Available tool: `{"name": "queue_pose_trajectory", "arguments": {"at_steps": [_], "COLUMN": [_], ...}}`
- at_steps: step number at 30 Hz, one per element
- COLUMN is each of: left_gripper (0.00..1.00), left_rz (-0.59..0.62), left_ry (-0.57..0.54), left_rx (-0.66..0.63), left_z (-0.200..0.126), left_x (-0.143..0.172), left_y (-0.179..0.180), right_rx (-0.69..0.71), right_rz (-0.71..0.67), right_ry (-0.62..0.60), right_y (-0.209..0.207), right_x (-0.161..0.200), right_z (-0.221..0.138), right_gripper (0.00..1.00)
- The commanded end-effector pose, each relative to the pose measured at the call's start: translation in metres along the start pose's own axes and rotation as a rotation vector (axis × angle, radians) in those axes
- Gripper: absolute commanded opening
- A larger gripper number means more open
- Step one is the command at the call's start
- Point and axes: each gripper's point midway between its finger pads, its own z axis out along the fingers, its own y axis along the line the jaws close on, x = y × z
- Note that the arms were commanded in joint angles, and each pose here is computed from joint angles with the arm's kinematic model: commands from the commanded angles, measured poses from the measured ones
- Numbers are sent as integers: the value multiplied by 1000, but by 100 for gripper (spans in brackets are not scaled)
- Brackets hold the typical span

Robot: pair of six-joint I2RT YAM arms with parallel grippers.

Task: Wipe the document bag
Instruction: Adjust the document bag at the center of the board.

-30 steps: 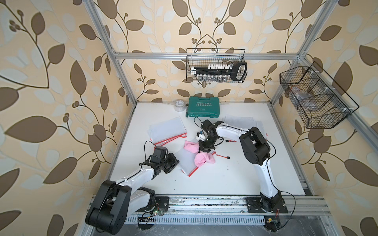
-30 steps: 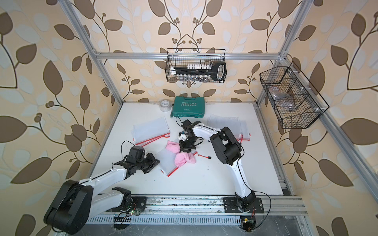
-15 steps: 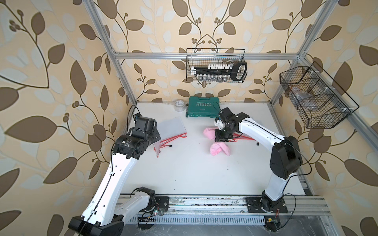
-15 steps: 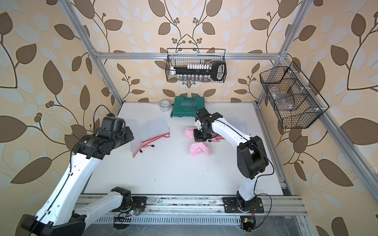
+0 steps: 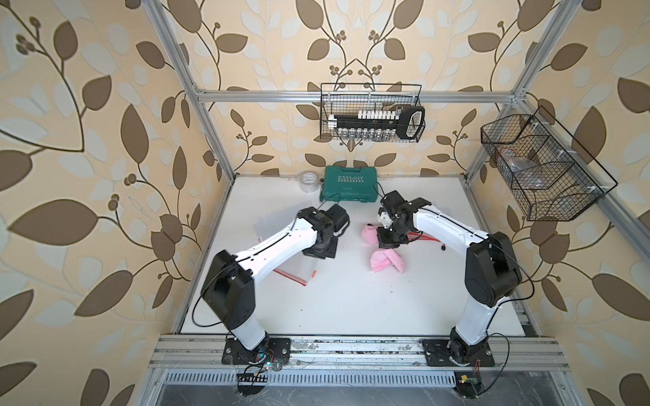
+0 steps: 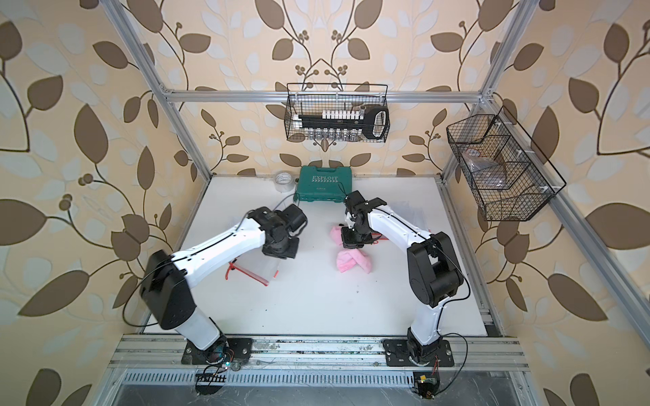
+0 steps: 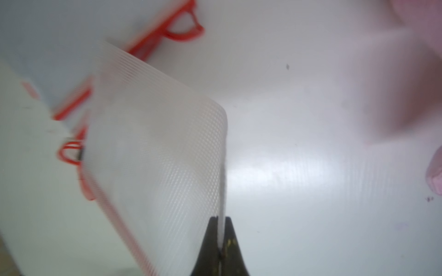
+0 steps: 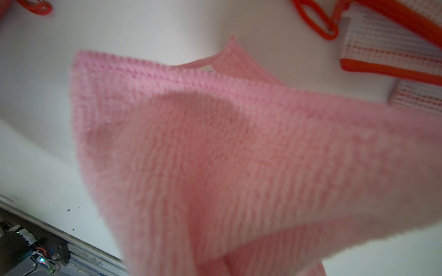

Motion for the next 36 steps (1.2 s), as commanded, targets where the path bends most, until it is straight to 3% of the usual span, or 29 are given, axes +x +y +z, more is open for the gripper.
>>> {"name": "queue_pose_trajectory", "arguments": {"at_steps": [1, 5, 13, 17, 21, 25, 30, 32, 36], "left_gripper": [0, 0, 0, 40, 51, 48, 22, 16, 16], "left_rz": [-103, -151, -284, -315, -325, -418, -574, -569, -548], "left_ry": [37, 79, 101, 51, -19, -119, -137, -134, -109], "left_rx": [317, 450, 587, 625, 631, 545, 354, 298, 268], "left_z": [17, 38, 53, 46, 30, 14, 17, 23, 36], "left_x": [-11, -20, -51, -62, -71, -68, -39, -28, -16], "left_y": [-67, -99, -131, -134, -126, -70, 32, 57, 71], "right_rx": [45, 77, 82, 60, 51, 10, -173, -250, -365], "right_rz": [-15, -15, -30, -40, -64, -133, -167, -201, -281], "right_ry": [-62, -95, -82, -99, -118, -96, -39, -9, 77], "right_y": [-10, -17, -18, -11, 1, 30, 95, 126, 186], "right_x": [2, 5, 10, 5, 1, 0, -3, -7, -8], "right_z": [-22, -32, -31, -34, -44, -40, -15, -1, 31], "right_gripper": [0, 0, 0, 0, 0, 0, 0, 0, 0]}}
